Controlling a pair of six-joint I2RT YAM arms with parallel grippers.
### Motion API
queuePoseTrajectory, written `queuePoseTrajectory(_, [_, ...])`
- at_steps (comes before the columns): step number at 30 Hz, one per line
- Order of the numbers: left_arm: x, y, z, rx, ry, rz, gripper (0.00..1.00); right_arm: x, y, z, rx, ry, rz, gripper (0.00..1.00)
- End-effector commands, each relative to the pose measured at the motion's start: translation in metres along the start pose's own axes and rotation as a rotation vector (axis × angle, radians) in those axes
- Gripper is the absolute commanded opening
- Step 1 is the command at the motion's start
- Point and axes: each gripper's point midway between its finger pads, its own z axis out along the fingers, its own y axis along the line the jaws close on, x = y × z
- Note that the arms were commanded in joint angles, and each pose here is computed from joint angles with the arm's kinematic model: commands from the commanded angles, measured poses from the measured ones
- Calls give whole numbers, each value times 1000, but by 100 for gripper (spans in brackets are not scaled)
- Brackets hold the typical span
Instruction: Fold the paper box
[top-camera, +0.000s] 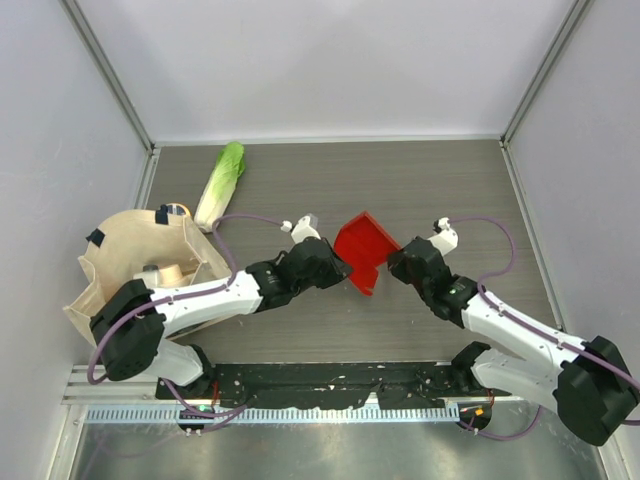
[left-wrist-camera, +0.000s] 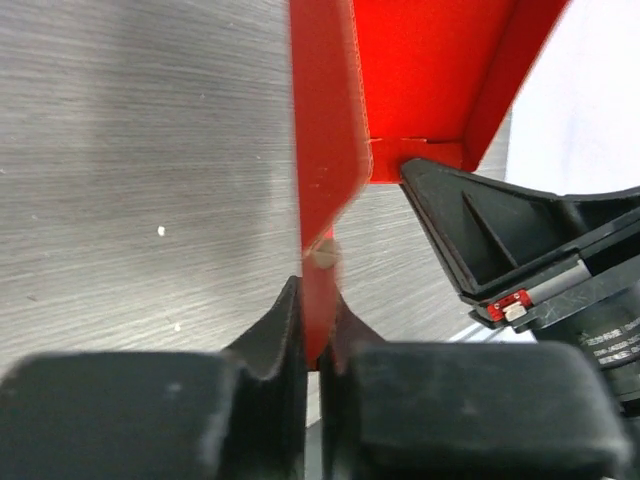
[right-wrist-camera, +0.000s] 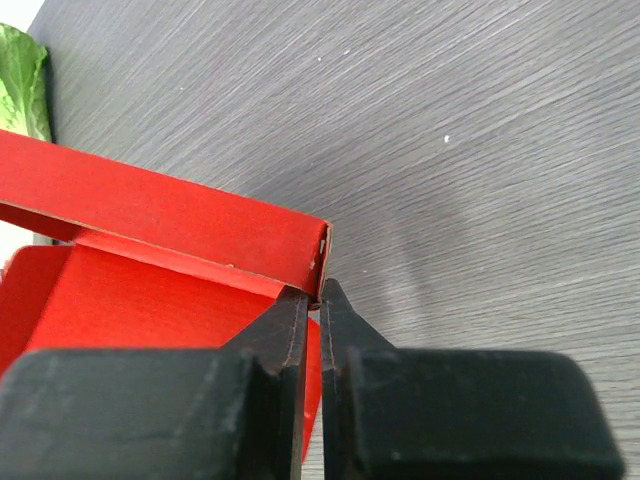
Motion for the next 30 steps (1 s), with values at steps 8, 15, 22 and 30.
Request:
queuePoseTrajectory(8, [-34, 42, -53, -204, -80, 406, 0, -5, 24, -50, -201, 89, -284, 79])
queuePoseTrajectory(15, [-39, 47, -91, -279, 186, 926, 0, -22, 44, -108, -350, 114, -310, 80])
queuePoseTrajectory(22, [-48, 37, -90, -359, 506, 1313, 0, -45, 27, -117, -219, 68, -384, 80])
queuePoseTrajectory(30, [-59, 23, -41, -396, 662, 1650, 0, -32, 8, -95, -124, 83, -339, 80])
